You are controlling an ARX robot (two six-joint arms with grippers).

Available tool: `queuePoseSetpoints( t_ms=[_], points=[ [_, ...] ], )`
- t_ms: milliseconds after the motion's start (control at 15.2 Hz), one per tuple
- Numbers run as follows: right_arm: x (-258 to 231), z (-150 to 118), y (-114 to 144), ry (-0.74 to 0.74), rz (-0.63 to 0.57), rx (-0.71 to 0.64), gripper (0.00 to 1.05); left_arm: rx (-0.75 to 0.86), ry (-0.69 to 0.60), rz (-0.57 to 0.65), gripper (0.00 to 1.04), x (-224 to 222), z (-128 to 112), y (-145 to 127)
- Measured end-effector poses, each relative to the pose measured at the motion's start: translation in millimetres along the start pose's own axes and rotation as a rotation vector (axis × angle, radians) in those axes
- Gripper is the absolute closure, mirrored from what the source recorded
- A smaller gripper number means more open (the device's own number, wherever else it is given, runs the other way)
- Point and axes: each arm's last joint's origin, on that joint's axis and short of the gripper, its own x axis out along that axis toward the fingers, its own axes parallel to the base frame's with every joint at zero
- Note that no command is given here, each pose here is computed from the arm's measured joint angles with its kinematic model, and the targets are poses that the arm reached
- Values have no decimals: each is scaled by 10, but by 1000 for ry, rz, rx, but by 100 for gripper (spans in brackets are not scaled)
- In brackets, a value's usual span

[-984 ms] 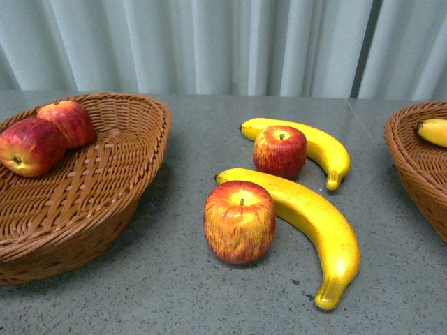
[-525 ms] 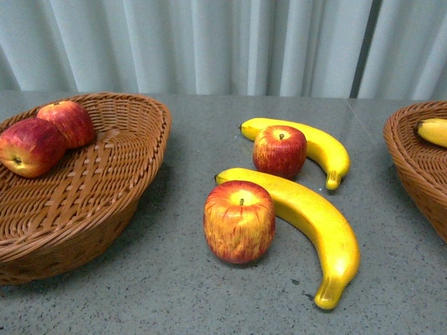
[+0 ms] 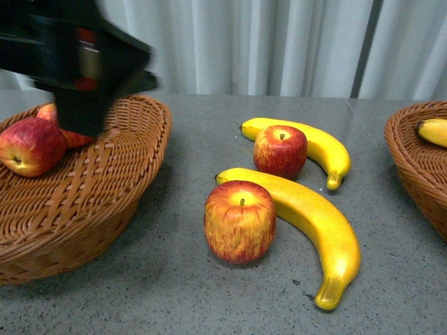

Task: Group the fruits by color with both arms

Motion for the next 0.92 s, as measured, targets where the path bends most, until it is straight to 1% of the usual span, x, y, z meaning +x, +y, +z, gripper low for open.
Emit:
queuePoseSetpoints(
  t_ms=[66, 131, 197, 328, 459, 525, 656, 919],
  points=[
    [0, 0, 0, 0, 0, 0, 7, 21, 60, -101, 7, 235, 7, -133],
    [0, 0, 0, 0, 0, 0, 7, 41, 100, -157, 7, 403, -19, -228],
    [0, 0, 0, 0, 0, 0, 7, 62, 170, -203, 7, 549, -112, -339],
    [0, 0, 0, 0, 0, 0, 7, 84, 288, -260, 7, 710, -303, -460],
    [0, 0, 0, 0, 0, 0, 7, 85, 342, -259, 7, 832, -350, -524],
    [0, 0, 0, 0, 0, 0, 7, 92, 352, -226, 7, 867, -344, -526],
    [0, 0, 0, 0, 0, 0, 7, 91, 378, -228, 7, 885, -384, -541],
    [0, 0, 0, 0, 0, 0, 7, 92, 406, -285, 7, 922, -475, -598]
  ],
)
